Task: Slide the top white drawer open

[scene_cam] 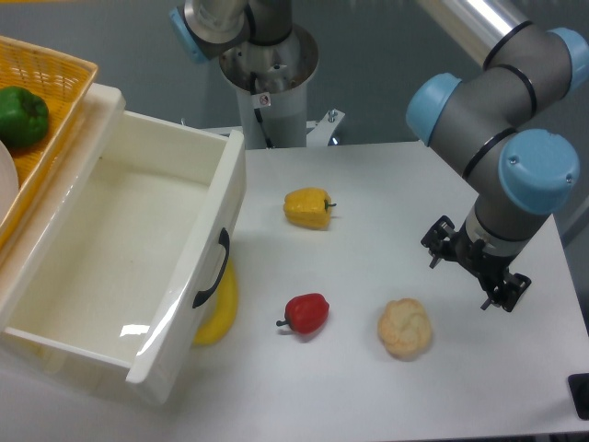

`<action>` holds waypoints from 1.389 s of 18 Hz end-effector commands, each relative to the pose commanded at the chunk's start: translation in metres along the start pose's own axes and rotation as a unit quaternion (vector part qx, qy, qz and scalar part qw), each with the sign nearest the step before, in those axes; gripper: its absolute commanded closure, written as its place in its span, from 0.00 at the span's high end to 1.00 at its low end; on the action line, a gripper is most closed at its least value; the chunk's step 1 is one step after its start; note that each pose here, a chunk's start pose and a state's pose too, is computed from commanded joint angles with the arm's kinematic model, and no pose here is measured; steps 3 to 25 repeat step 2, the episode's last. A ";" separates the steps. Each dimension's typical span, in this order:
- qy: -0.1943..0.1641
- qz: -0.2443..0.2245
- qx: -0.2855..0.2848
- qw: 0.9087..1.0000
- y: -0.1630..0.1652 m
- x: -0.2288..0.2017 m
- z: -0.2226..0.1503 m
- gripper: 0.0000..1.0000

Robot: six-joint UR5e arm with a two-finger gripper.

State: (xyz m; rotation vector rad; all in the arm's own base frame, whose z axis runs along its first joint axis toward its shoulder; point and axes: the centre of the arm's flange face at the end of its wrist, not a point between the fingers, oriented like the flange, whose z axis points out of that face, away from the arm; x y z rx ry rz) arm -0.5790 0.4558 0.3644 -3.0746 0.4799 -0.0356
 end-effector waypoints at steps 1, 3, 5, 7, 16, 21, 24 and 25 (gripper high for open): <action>0.003 -0.001 -0.001 1.000 0.000 0.001 0.002 1.00; 0.005 -0.002 -0.001 1.000 0.000 0.001 0.004 1.00; 0.005 -0.002 -0.001 1.000 0.000 0.001 0.004 1.00; 0.005 -0.002 -0.001 1.000 0.000 0.001 0.004 1.00; 0.005 -0.002 -0.001 1.000 0.000 0.001 0.004 1.00; 0.005 -0.002 -0.001 1.000 0.000 0.001 0.004 1.00; 0.005 -0.002 -0.001 1.000 0.000 0.001 0.004 1.00; 0.005 -0.002 -0.001 1.000 0.000 0.001 0.004 1.00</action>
